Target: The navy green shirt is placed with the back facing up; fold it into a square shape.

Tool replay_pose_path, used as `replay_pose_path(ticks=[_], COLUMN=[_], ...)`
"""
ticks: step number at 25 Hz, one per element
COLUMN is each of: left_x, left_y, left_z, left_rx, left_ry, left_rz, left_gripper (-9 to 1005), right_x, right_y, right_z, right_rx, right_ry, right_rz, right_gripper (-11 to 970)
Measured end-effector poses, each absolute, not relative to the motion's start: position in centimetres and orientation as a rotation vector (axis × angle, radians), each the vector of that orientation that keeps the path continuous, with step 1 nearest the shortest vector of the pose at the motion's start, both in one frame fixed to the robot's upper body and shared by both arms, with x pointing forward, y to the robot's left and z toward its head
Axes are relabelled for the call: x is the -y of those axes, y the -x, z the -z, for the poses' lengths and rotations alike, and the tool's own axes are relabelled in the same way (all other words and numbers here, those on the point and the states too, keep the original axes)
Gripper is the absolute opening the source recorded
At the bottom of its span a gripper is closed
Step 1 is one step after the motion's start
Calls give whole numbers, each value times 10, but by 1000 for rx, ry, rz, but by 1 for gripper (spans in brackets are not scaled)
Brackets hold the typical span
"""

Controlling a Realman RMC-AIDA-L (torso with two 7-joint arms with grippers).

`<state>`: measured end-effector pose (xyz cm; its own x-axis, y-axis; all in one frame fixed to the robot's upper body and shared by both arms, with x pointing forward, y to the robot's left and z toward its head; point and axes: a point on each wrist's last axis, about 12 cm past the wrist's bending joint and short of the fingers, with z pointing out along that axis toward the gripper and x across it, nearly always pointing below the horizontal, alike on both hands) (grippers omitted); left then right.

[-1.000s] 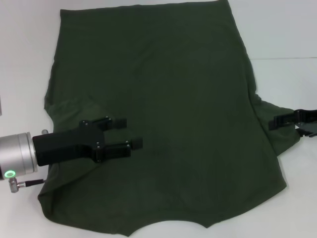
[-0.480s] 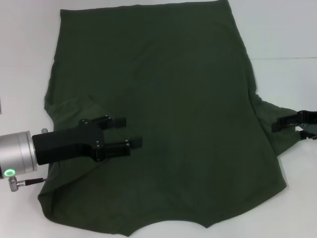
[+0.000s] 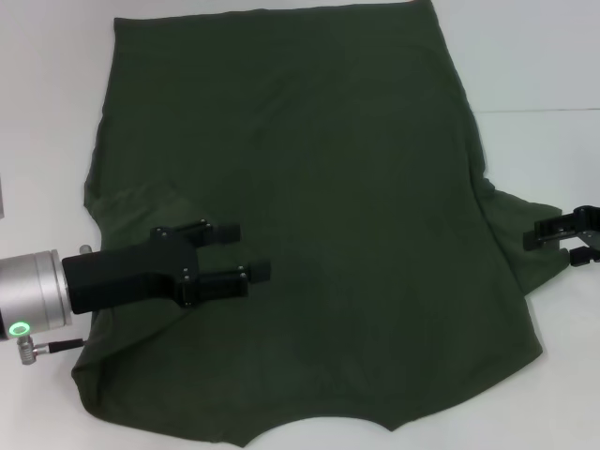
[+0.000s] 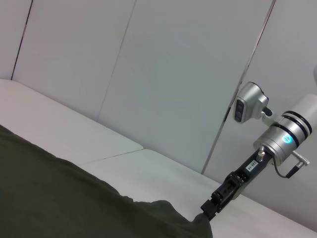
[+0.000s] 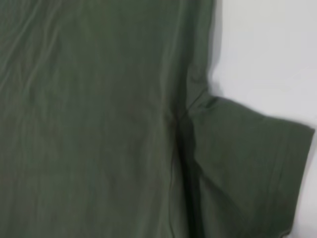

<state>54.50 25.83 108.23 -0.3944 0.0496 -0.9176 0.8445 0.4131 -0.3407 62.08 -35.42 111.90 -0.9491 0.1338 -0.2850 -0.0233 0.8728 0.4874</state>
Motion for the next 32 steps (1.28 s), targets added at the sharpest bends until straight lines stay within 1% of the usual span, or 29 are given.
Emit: replay_pose_path(ticks=[16, 32], left_x=[-259, -259], left_y=[-544, -546], left_z=[-1082, -1085], left_rx=[-1752, -1746], left_ry=[-775, -769], left_rz=[1091, 1095], left_gripper=[862, 863], right_x=[341, 335], right_y=[-623, -633], right_z=[-1108, -1117], right_rx=[-2736, -2707], right_ry=[-22, 29], right_rz=[-668, -644], right_gripper=[938, 907])
